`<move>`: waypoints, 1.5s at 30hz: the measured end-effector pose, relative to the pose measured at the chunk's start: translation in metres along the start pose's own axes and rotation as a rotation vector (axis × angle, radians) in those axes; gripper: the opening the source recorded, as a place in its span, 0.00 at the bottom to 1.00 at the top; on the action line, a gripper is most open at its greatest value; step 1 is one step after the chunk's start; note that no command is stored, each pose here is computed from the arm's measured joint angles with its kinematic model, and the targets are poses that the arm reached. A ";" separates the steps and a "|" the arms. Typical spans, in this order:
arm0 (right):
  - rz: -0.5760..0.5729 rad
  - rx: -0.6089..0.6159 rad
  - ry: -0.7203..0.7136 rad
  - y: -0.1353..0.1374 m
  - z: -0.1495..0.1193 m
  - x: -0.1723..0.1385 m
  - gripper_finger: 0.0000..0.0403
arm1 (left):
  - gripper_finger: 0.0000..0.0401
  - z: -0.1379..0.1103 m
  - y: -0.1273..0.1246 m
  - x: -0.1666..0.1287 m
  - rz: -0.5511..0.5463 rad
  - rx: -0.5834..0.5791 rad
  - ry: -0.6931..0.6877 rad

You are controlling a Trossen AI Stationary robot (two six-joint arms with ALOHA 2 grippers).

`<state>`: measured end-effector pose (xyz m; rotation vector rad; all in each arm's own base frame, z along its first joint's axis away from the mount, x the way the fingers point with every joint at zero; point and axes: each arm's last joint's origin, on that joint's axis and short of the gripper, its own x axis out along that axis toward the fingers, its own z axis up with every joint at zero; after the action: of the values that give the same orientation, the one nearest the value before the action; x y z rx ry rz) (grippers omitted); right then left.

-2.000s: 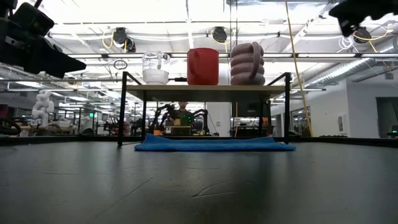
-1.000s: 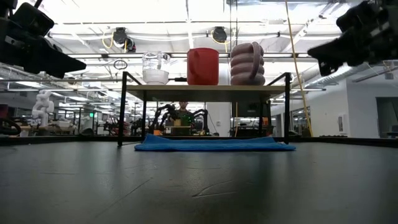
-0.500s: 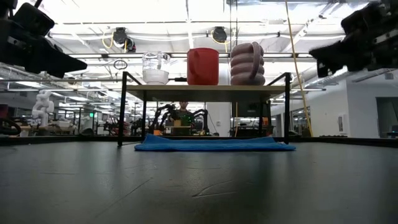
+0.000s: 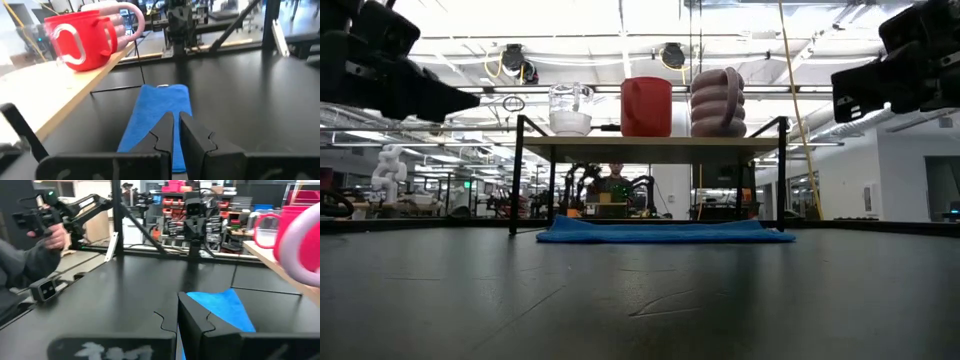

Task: Stack small to large cups/mugs on shelf
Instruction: Return to Home Position

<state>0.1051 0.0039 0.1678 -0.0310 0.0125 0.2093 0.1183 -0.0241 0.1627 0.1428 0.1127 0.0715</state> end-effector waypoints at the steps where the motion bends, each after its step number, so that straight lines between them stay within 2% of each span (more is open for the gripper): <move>1: 0.011 -0.007 0.002 0.001 0.000 0.000 0.00 | 0.08 0.002 0.000 0.001 0.000 0.022 0.006; 4: 0.023 -0.019 0.003 0.003 0.000 0.000 0.00 | 0.08 0.007 0.001 0.003 0.017 0.084 0.023; 9: 0.022 -0.017 0.017 0.002 -0.002 0.000 0.00 | 0.08 0.012 0.007 0.002 0.107 0.089 0.024; 16: 0.023 -0.046 0.035 0.003 -0.004 0.000 0.00 | 0.08 0.005 0.013 0.001 0.059 0.088 0.088; 22: -0.044 -0.048 0.053 0.000 -0.005 0.000 0.00 | 0.08 0.004 0.019 0.001 0.097 0.078 0.098; 29: -0.055 -0.018 0.064 -0.002 -0.006 0.000 0.00 | 0.08 0.009 0.023 -0.002 -0.023 0.037 0.020; 45: -0.052 0.026 0.091 -0.002 -0.009 0.000 0.00 | 0.08 0.001 0.022 -0.005 -0.084 -0.009 0.069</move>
<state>0.1056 0.0023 0.1589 -0.0154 0.1048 0.1554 0.1117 -0.0030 0.1672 0.1266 0.1867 -0.0070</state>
